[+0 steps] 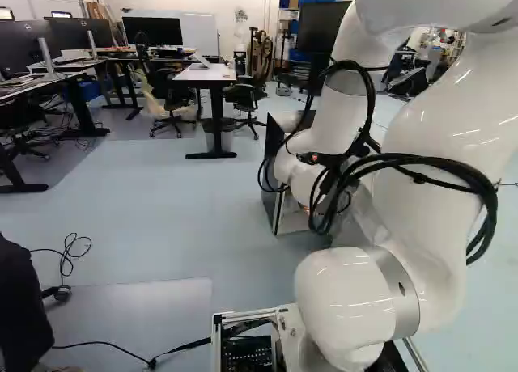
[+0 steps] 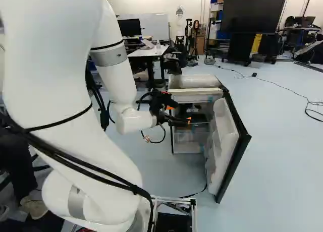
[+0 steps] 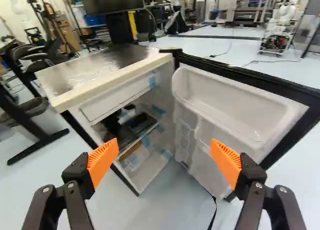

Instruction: Open the fridge door

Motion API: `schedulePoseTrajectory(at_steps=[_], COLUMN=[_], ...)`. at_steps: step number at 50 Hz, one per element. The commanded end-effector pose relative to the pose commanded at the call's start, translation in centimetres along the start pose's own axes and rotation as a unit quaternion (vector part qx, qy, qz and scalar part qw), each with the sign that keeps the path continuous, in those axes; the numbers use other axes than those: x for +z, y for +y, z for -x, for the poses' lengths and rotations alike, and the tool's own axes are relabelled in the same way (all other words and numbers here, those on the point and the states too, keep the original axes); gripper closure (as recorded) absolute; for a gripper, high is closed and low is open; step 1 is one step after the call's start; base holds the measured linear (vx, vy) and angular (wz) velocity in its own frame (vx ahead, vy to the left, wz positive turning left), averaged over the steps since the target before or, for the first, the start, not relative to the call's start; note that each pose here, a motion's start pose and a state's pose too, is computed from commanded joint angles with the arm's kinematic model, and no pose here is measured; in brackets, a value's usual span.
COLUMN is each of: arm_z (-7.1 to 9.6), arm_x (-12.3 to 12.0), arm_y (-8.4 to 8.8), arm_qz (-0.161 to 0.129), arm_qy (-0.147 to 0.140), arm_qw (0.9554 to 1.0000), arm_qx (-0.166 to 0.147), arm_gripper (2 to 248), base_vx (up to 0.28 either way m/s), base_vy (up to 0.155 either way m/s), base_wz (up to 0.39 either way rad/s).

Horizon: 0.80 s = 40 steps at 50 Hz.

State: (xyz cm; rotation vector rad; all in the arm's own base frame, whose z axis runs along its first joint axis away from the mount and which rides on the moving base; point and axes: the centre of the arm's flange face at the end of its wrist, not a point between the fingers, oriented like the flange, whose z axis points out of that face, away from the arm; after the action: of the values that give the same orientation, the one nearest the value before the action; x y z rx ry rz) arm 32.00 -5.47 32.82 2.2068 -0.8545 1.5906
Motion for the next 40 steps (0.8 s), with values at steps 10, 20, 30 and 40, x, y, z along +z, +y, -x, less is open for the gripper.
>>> schedulePoseTrajectory(at_steps=[10, 20, 30, 40], arm_z=[-0.5, -0.8, -0.9, -1.0], arm_x=[-1.3, -2.5, -3.7, -4.7], arm_y=[-0.5, -0.9, -1.2, -1.4], arm_qz=[-0.057, -0.107, -0.149, -0.185], arm_qy=[-0.004, -0.006, -0.007, -0.008], arm_qw=[0.9981, 0.9933, 0.9867, 0.979], arm_qx=[-0.021, -0.043, -0.064, -0.084], arm_gripper=[3, 3, 3, 3], base_vx=[0.0, 0.0, 0.0, 0.0], base_vy=[0.0, 0.0, 0.0, 0.0], base_wz=[0.0, 0.0, 0.0, 0.0])
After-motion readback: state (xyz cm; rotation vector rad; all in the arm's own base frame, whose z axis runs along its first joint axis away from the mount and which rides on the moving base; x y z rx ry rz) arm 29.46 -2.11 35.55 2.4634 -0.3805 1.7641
